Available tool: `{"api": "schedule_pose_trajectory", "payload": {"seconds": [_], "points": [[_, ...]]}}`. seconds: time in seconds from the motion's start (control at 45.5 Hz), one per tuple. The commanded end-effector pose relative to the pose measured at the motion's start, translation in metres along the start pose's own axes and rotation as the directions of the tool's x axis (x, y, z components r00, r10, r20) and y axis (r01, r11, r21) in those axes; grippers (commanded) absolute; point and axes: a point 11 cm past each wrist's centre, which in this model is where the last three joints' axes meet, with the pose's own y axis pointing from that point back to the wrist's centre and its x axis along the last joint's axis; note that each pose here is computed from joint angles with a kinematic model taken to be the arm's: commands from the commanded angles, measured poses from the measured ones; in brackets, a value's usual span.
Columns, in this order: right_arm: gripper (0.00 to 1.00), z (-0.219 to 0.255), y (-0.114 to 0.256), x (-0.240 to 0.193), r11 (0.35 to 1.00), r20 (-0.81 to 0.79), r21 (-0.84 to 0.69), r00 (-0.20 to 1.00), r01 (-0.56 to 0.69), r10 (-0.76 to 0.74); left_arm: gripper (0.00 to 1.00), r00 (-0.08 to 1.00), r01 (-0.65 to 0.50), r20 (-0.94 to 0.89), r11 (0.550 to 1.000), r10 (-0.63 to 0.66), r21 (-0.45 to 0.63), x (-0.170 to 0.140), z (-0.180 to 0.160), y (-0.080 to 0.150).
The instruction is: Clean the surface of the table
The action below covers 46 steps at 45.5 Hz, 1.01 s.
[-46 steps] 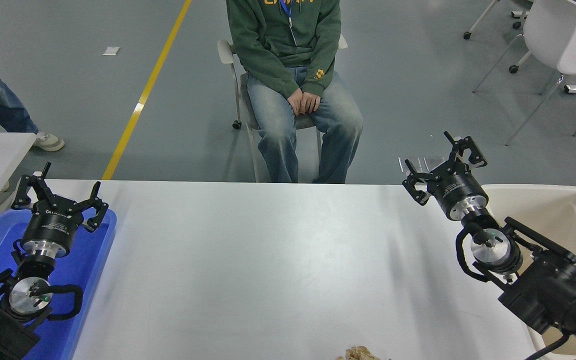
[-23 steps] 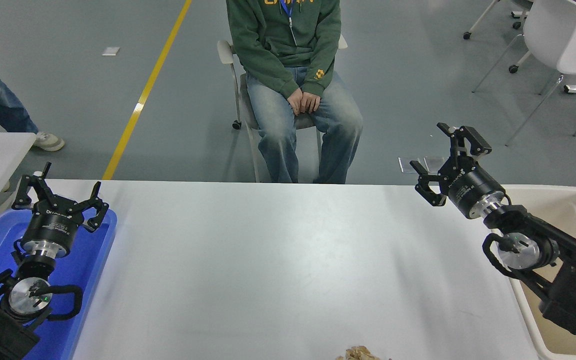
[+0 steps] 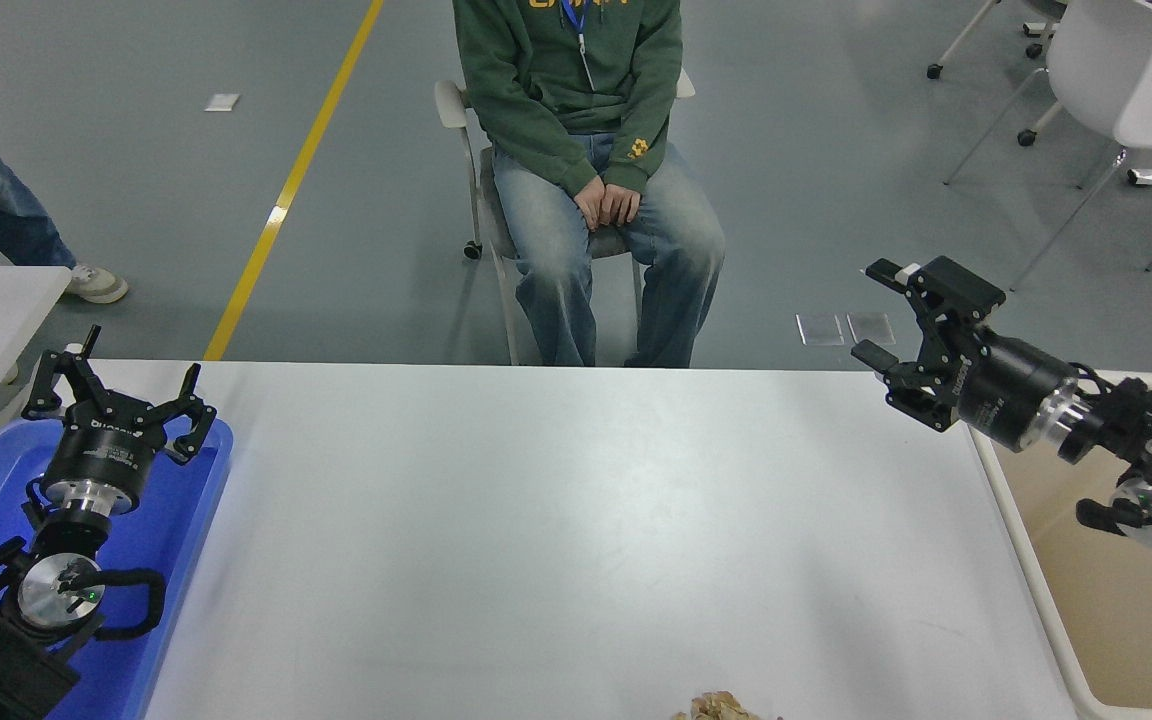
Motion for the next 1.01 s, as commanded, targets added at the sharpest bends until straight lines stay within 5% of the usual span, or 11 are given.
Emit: {"api": "schedule_pose_trajectory", "payload": {"seconds": [0.0,0.989], "points": [[0.99,-0.002,0.021,-0.02,0.991,-0.137,-0.068,0.982,0.119,-0.127,1.0,1.0,0.0,0.0,1.0,0.0,0.0,0.0,0.0,0.0],[0.96,0.044,0.06,-0.115,0.786,-0.397,-0.355,0.679,0.507,-0.617,1.0,1.0,0.0,0.0,1.0,0.0,0.001,0.0,0.0,0.0]]}}
